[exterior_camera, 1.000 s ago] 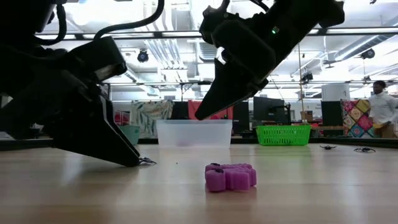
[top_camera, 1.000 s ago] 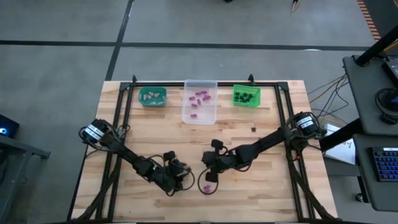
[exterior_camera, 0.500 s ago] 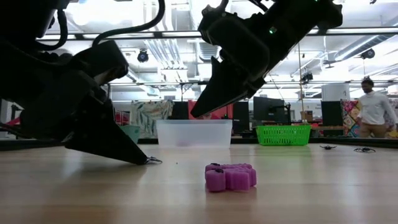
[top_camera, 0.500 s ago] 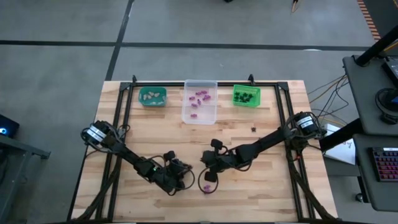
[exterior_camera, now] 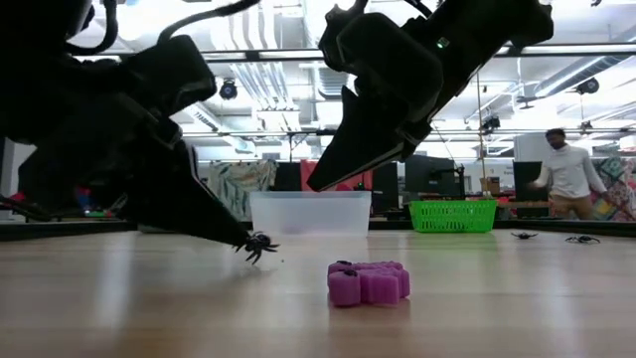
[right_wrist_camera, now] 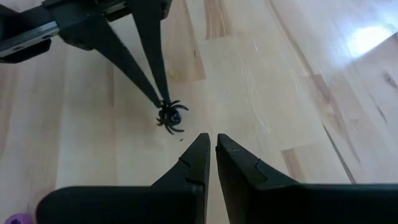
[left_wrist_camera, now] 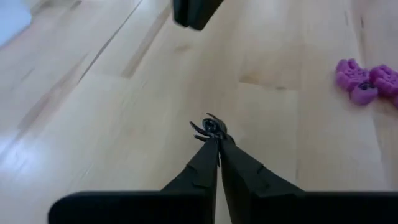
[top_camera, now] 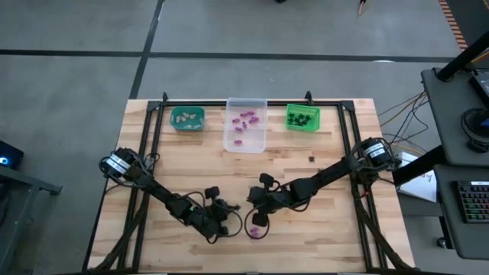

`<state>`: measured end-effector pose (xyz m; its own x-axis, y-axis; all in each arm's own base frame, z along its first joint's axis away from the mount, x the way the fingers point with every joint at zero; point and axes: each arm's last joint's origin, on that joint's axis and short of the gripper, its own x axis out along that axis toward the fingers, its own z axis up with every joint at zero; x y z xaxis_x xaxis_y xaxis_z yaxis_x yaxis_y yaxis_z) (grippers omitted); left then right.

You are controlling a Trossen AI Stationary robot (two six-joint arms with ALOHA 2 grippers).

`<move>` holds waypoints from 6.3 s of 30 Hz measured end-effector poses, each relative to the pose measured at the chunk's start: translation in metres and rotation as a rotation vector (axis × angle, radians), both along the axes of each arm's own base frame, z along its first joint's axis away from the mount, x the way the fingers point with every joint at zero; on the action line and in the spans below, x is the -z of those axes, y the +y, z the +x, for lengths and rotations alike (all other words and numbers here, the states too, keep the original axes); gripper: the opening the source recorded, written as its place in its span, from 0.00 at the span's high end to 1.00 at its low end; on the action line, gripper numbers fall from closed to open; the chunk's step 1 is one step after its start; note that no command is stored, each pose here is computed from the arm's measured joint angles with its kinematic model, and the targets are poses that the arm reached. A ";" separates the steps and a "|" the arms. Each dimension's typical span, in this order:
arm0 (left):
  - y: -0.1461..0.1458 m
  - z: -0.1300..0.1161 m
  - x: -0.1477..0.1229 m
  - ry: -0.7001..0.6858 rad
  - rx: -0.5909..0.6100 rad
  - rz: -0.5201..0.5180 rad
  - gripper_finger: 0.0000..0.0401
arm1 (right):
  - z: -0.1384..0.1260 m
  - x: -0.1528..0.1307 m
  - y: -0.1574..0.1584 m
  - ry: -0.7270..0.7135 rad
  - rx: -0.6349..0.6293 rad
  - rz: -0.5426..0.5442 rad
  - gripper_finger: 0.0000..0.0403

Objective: Sort Halloween decoration
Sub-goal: Put the black spider toy into the green bin

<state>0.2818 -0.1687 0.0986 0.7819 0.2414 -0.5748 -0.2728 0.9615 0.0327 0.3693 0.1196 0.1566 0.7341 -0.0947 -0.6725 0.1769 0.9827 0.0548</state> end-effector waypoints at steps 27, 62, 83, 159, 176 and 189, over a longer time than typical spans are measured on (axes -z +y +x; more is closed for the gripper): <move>-0.008 0.016 -0.043 0.251 0.077 0.355 1.00 | -0.004 0.002 0.006 0.005 -0.011 0.002 0.94; 0.021 -0.003 0.003 -0.090 0.102 -0.002 0.56 | -0.008 0.009 0.007 -0.007 -0.024 0.000 0.94; 0.010 0.015 0.032 -0.119 0.077 -0.024 0.56 | -0.008 0.009 0.007 -0.006 -0.027 -0.002 0.94; 0.005 0.001 -0.035 -0.148 0.150 0.241 0.79 | -0.030 -0.001 -0.005 -0.115 0.041 0.306 0.50; 0.042 0.047 -0.086 -0.254 0.230 0.366 0.79 | -0.095 -0.042 0.012 -0.189 -0.311 0.061 0.50; 0.111 0.073 -0.102 -0.338 0.263 0.348 0.79 | -0.121 -0.041 0.014 -0.199 -0.403 -0.001 0.50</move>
